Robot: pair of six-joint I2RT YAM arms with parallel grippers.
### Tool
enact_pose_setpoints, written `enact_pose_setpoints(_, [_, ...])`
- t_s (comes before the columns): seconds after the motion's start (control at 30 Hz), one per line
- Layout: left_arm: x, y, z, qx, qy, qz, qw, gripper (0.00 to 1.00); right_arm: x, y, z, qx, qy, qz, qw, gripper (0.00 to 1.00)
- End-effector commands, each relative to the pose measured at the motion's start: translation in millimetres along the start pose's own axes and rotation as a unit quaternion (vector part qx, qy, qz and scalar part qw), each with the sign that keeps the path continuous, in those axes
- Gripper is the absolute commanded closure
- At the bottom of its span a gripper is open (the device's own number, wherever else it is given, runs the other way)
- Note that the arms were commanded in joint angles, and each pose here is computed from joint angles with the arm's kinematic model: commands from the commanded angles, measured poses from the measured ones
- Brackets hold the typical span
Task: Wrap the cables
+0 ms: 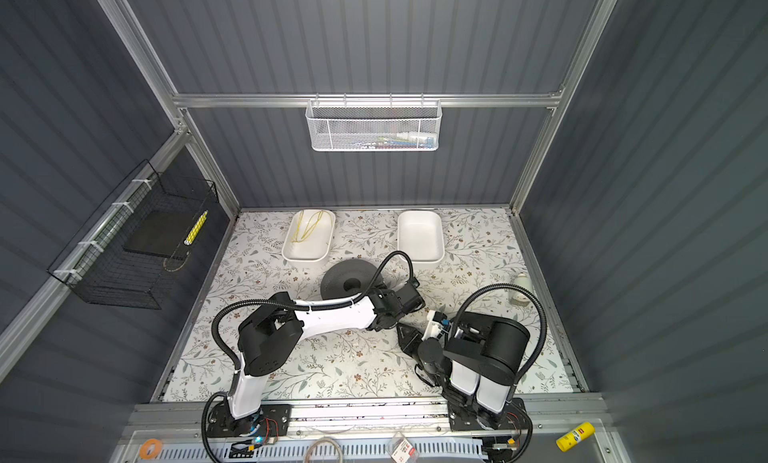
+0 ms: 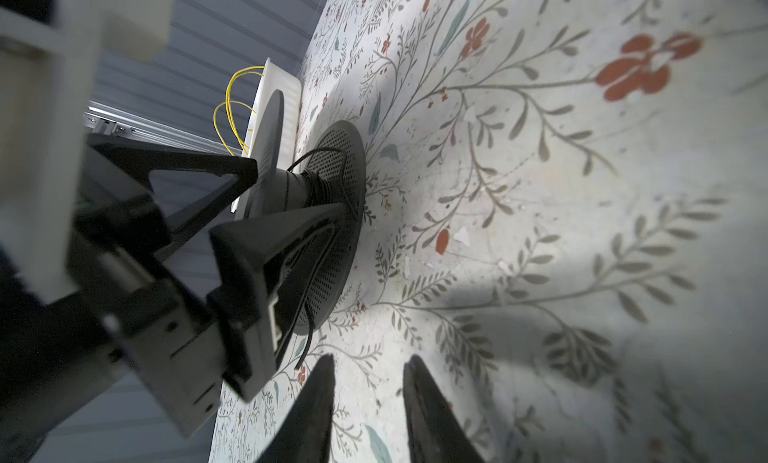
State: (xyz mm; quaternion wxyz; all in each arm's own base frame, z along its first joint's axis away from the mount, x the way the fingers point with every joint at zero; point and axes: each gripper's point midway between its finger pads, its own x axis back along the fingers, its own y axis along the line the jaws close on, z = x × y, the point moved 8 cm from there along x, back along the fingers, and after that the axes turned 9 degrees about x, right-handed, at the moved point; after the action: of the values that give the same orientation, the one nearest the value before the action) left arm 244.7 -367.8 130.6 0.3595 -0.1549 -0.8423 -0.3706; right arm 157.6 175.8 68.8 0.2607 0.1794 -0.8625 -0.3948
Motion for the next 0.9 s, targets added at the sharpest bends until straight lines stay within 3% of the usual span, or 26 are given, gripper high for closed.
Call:
enact_pose_setpoints(0.0, [25.3,6.6,-12.9,0.003,-0.009,0.044,0.999,0.18,2.9,-4.6,-1.9,0.015,-0.001,0.009,1.000,0.68])
enact_pose_setpoints(0.1, [29.4,8.1,-15.8,0.000,-0.007,0.046,0.999,0.08,2.4,-4.7,-2.4,0.014,-0.001,0.008,1.000,0.67])
enact_pose_setpoints(0.3, [55.4,25.3,-35.8,0.015,-0.046,0.048,0.998,0.01,0.8,-6.9,-4.5,0.014,-0.001,0.012,1.000,0.66])
enact_pose_setpoints(0.63, [118.0,85.2,-53.7,0.050,-0.114,-0.011,0.992,0.03,-0.9,-9.6,-16.2,0.024,-0.010,0.016,1.000,0.65])
enact_pose_setpoints(0.77, [164.0,127.7,-40.0,0.098,-0.186,-0.019,0.978,0.01,-4.3,2.8,-32.1,0.063,-0.019,0.016,0.998,0.65])
enact_pose_setpoints(0.87, [187.6,154.9,-11.5,0.135,-0.238,-0.034,0.961,0.00,-8.1,31.5,-51.6,0.145,-0.009,0.054,0.988,0.62])
